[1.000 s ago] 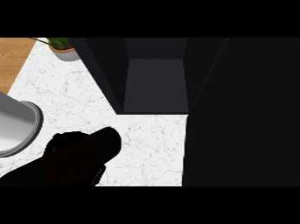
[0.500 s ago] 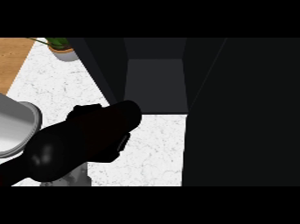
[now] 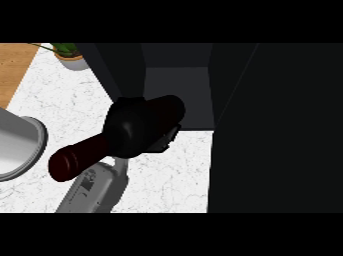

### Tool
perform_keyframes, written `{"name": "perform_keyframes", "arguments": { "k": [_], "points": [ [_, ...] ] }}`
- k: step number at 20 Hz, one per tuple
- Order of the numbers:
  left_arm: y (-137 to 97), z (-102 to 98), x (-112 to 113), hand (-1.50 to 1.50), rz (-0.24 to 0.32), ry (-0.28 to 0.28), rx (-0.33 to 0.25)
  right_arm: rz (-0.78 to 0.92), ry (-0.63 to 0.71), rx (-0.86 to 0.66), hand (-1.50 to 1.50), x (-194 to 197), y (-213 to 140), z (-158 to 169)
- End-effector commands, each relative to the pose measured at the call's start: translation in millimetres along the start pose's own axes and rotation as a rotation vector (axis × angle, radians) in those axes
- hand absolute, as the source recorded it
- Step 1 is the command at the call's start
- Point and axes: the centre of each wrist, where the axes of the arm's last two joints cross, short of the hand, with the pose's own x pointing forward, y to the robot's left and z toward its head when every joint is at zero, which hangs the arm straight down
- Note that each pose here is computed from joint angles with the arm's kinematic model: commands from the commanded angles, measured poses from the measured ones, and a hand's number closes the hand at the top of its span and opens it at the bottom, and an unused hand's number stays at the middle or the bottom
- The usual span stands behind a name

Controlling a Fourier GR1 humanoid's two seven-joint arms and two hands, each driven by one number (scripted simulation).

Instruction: Pick up the wine, place it into the cabinet and close the cabinet

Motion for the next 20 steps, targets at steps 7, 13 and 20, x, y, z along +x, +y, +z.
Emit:
{"name": "perform_keyframes", "arguments": {
  "k": [7, 13, 20],
  "points": [
    [-20.5, 0.1, -40.5, 1.5, -0.026, 0.053, 0.031, -0.014, -0.005, -0.011, -1.5, -9.6, -8.9, 1.2],
    [-23.4, -21.0, -46.6, 1.5, -0.063, 0.07, 0.07, -0.008, -0.006, -0.006, -1.5, 0.3, -6.1, -6.9],
    [-14.3, -3.0, -73.7, 1.5, -0.069, 0.124, 0.073, -0.02, -0.015, -0.004, -1.5, 13.1, -1.9, -5.4]
  ]
}}
